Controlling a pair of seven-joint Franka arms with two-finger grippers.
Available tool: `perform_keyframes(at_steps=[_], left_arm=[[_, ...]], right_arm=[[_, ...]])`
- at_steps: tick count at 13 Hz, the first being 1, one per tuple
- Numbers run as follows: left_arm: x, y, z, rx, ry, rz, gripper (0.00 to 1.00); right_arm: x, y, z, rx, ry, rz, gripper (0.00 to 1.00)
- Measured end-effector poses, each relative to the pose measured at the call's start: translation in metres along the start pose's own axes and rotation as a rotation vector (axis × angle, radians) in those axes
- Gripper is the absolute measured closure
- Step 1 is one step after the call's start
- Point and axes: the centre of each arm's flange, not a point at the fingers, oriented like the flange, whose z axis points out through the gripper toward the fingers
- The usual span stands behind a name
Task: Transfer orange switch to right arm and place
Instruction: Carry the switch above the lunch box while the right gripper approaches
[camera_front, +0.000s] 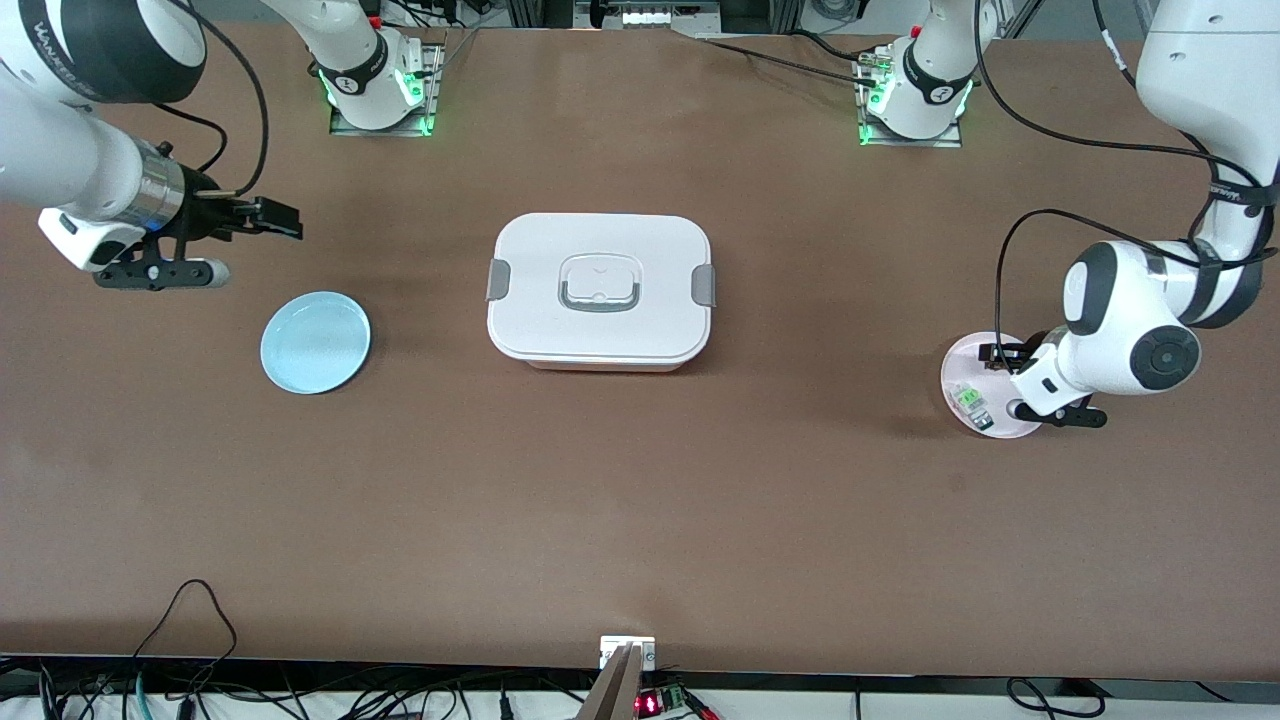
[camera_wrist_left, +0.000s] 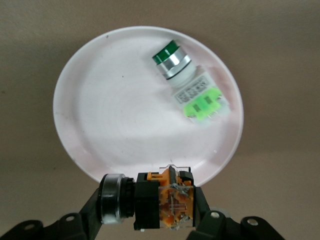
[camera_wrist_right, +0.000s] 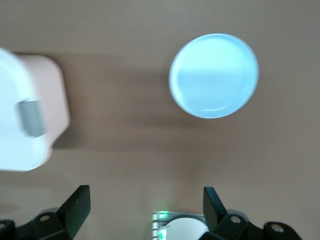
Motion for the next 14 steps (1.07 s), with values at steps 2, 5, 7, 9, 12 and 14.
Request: perform_keyframes(at_steps=[2,5,7,9,12,14], left_arm=[[0.003,0.024,-0.039,0.001,-0.010,0.043,0.27],[0.003,0.071,-0.093,-0.002,0.014,0.125,0.27],[-0.002,0.096,-0.124,-0.059,0.031,0.198,0.27],[-0.005,0.109,-0.139,-0.188,0.058,0.293,0.27],[-0.008,0.145,-0.154,-0.469,0.118,0.436,0.27],[-0.016,0.190,-0.176,-0.590,0.154,0.520,0.27]], right_arm=[[-0.002,-0.014,-0.011,0.104,0.001,-0.005,0.00],[0.003,-0.030,-0.010,0.308,-0.022,0.005,0.00],[0.017,-0.046,-0.006,0.457,-0.009,0.018,0.00],[0.030,-0.075,-0.002,0.588,0.018,0.037,0.00],[0.047,-0.122,0.009,0.849,-0.026,0.128,0.00],[0.063,-0.130,0.028,0.984,-0.092,0.188,0.00]])
